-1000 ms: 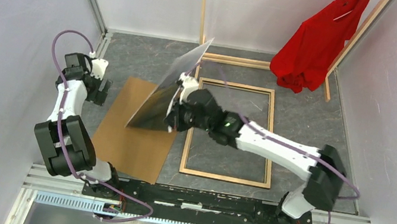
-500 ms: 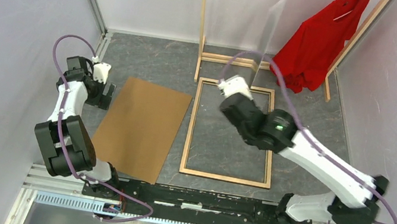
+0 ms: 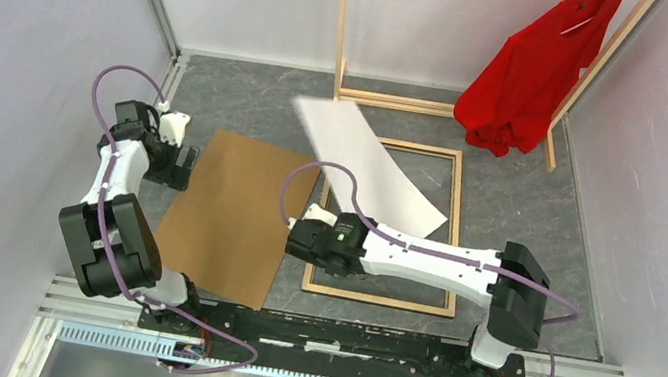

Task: Put the photo into the frame

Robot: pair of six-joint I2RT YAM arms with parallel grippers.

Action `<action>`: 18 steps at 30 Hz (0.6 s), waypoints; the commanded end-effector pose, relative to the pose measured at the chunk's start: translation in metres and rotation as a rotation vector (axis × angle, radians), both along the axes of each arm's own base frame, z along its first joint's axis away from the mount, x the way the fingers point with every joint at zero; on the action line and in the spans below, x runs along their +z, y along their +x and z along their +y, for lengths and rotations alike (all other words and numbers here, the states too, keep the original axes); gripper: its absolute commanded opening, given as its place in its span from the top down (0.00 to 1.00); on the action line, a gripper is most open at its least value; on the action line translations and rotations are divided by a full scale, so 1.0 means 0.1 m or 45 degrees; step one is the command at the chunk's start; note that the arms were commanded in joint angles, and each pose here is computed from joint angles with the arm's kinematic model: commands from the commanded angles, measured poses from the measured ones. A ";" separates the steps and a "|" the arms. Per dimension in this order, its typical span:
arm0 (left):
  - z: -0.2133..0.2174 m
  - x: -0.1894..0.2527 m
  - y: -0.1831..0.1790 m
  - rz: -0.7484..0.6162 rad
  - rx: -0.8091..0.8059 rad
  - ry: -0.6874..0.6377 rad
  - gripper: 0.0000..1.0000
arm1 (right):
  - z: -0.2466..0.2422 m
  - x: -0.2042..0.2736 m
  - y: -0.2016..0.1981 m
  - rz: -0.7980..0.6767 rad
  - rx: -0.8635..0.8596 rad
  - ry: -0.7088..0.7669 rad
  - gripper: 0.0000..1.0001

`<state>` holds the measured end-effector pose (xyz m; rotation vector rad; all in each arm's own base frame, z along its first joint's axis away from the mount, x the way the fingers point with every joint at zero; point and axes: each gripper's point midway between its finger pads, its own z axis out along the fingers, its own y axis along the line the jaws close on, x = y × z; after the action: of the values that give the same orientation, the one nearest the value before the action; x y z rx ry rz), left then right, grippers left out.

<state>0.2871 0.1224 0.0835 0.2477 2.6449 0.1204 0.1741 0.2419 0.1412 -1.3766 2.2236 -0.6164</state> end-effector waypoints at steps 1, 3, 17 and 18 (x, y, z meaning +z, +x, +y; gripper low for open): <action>-0.06 0.07 0.02 -0.052 -0.005 -0.024 0.00 | 0.01 -0.14 -0.11 0.040 -0.082 0.061 1.00; -0.09 0.06 0.03 -0.054 -0.015 -0.035 0.00 | 0.05 -0.22 -0.19 0.093 -0.117 0.159 1.00; -0.55 0.01 0.01 -0.066 -0.136 -0.033 0.00 | 0.31 -0.38 -0.87 0.479 -0.732 0.857 1.00; -0.57 0.03 0.00 -0.072 -0.142 -0.034 0.00 | 0.28 -0.37 -0.88 0.468 -0.777 0.881 1.00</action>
<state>0.2818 0.0751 0.0741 0.4149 2.6264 0.0512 0.0951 0.2599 0.0903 -0.8196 2.7086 0.0936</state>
